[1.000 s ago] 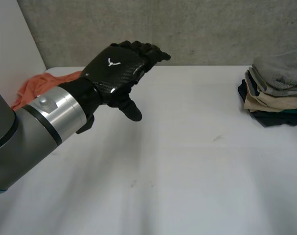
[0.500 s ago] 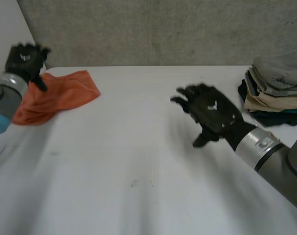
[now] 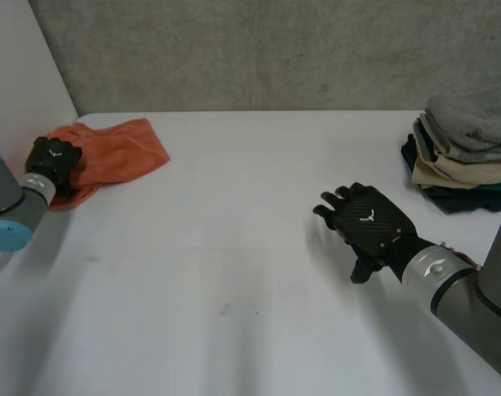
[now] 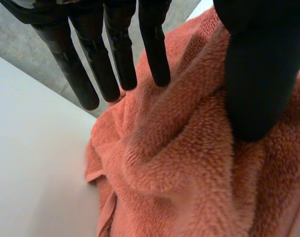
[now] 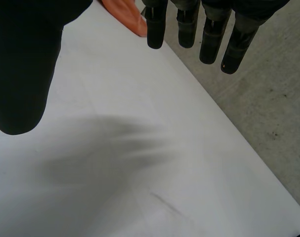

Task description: Fold the laundry.

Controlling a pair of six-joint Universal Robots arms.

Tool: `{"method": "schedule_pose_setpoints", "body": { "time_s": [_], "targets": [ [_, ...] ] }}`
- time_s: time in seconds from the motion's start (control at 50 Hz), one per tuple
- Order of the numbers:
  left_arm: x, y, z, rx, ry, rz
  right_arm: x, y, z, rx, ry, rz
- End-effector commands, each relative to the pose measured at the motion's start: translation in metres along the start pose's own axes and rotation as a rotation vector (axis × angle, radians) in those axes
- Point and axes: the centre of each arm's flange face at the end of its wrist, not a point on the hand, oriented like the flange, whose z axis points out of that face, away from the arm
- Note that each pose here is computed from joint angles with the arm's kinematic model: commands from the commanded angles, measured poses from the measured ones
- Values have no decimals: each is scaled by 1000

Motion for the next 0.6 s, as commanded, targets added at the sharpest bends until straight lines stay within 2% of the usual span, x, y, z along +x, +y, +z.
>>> {"method": "schedule_pose_setpoints", "body": {
  "time_s": [0.02,0.14,0.22,0.3,0.38,0.4,0.46,0.48,0.54,0.56,0.6],
  "targets": [
    [6,0,0,31,49,-64,-3,2,-1,-8,-7,6],
    [6,-6,1,39,38,-67,-2,3,-1,-9,-5,6],
    [9,-36,-9,51,14,-92,0,2,0,-7,2,4],
    [12,-100,-43,125,53,-175,13,4,2,-16,53,2],
    [39,-160,-96,215,190,-317,26,6,3,-40,120,8],
    [57,-181,-121,252,274,-374,27,6,3,-46,127,11],
    [83,-212,-162,307,407,-451,32,7,3,-63,163,20],
    [103,-227,-189,331,499,-487,32,7,3,-68,171,24],
    [131,-242,-225,361,619,-519,37,8,3,-81,205,30],
    [150,-246,-243,367,682,-529,39,8,3,-85,215,34],
    [169,-246,-257,365,735,-526,42,9,3,-92,232,44]
  ]
}}
